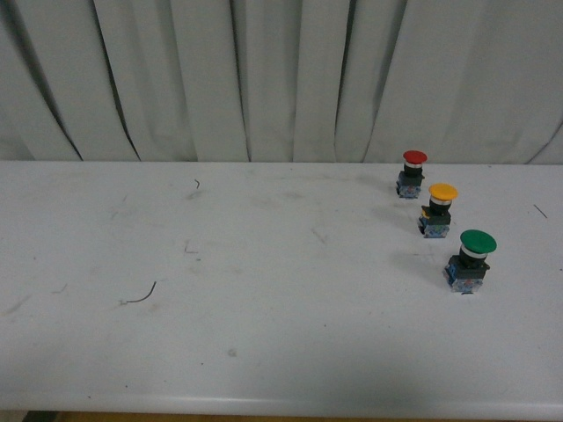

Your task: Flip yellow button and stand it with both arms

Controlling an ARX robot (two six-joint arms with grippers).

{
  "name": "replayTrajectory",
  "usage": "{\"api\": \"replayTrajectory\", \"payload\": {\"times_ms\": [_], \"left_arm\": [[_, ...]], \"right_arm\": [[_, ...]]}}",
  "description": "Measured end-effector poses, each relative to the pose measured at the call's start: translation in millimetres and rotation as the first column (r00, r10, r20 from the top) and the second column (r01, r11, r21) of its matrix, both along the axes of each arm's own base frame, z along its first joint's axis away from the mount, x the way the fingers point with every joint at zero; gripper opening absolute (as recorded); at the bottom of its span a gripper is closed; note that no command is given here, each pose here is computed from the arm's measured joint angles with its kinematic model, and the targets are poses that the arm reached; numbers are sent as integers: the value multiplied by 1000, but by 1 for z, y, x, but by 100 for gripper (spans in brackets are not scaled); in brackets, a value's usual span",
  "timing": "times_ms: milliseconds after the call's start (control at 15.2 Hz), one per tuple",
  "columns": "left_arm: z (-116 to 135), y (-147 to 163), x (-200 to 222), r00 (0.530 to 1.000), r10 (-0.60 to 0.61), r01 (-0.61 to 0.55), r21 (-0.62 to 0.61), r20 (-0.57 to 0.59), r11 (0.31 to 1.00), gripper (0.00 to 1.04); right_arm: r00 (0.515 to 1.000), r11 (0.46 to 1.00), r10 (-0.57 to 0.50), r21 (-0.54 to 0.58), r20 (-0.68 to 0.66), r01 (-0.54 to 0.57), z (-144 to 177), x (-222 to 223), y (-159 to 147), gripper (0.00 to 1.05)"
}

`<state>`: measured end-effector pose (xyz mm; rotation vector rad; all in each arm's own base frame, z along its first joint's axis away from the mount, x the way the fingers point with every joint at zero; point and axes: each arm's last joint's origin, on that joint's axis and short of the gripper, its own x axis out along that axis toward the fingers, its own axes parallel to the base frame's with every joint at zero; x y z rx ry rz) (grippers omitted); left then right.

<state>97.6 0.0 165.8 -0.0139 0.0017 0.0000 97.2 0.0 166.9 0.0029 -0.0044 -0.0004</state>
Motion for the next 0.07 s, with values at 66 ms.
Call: {"api": "replayTrajectory", "payload": {"times_ms": [66], "left_arm": [[0, 0, 0, 1000, 0, 0, 0, 0, 1000, 98]], "right_arm": [[1000, 1000, 0, 0, 0, 0, 0, 0, 0, 98]]}}
